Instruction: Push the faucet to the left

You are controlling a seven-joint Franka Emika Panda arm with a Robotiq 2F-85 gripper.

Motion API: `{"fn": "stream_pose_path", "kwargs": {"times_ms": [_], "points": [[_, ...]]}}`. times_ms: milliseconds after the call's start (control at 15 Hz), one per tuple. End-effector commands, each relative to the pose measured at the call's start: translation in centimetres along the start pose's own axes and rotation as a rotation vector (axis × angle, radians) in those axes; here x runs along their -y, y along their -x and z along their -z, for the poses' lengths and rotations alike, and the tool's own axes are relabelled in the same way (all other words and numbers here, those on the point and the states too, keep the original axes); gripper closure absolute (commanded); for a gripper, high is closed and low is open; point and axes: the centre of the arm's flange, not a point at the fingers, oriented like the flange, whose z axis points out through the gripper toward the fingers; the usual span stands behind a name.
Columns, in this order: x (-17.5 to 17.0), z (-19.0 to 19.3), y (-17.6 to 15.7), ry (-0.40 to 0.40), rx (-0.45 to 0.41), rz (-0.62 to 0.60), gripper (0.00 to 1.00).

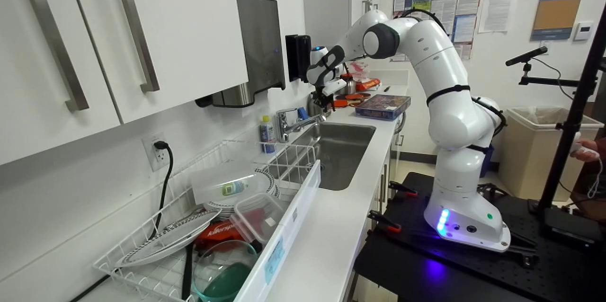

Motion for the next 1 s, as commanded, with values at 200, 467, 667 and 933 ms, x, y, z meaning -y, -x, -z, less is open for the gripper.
{"fn": "stream_pose_path", "kwargs": {"times_ms": [200,467,667,933], "points": [[1.3,-0.6,-1.9,-0.084,0.017,-0.041,1.00],[2.5,-0.6,-2.1,-0.111,0.031,-0.033,1.00],[3.5,-0.5,-1.9,-0.123,0.060,-0.023,1.00],[4.9,-0.3,-1.6,-0.133,0.118,-0.003,1.00]]}}
